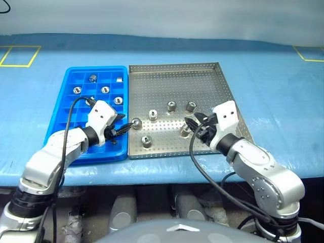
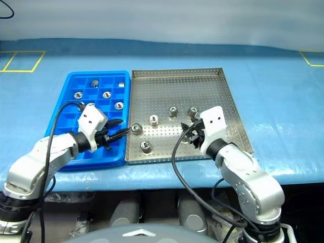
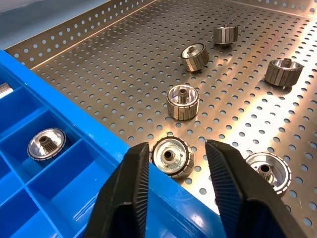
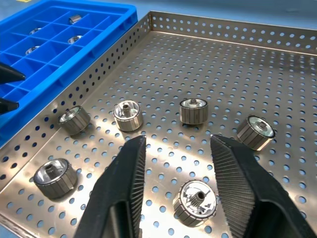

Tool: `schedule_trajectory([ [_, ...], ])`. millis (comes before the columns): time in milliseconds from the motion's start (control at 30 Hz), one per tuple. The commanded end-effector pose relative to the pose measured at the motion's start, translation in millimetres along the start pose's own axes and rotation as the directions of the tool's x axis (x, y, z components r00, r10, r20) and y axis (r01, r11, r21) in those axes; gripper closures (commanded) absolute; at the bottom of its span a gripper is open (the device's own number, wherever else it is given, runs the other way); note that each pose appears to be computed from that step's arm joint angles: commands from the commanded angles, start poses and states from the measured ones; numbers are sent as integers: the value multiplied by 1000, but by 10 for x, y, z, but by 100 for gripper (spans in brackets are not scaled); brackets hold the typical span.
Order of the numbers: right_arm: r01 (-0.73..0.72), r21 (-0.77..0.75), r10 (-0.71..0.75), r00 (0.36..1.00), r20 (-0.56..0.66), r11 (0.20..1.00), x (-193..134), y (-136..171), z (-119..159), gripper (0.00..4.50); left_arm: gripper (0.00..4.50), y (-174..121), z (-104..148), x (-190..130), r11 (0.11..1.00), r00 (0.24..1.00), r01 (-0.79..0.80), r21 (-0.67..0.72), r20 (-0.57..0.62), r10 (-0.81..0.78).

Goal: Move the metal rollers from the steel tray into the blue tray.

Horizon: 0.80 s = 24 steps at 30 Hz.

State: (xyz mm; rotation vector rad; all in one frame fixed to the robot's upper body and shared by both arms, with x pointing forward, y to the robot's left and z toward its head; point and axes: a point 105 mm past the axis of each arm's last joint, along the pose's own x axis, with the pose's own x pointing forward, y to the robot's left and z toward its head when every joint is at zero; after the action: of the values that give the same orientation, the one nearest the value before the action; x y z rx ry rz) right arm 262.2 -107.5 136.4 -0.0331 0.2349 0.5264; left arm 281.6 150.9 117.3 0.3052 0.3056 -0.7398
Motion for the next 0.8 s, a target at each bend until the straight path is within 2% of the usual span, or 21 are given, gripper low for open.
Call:
schedule_trajectory([
  [33,-56,-35,56,998,9,998,-22,100,54,125,90,12,83,-80,999,1000,-5,50,10,5],
  [133,-87,-45,86,996,-20,995,-15,148,7,25,0,-8,7,-92,999,1000,5,47,-23,-4],
  [167,-94,-46,93,995,-27,994,-14,157,-3,2,0,-17,-7,-94,999,1000,9,42,-28,-8],
  [433,-122,-54,118,991,-70,991,-36,181,-58,2,0,-20,-27,-100,1000,999,4,31,-41,-3],
  [600,-33,-65,28,997,-78,997,-10,63,-77,2,0,15,58,-45,999,1000,-17,50,-15,18],
  [800,-23,-52,20,998,-64,998,27,78,-61,2,0,65,493,273,976,990,134,170,29,-141],
])
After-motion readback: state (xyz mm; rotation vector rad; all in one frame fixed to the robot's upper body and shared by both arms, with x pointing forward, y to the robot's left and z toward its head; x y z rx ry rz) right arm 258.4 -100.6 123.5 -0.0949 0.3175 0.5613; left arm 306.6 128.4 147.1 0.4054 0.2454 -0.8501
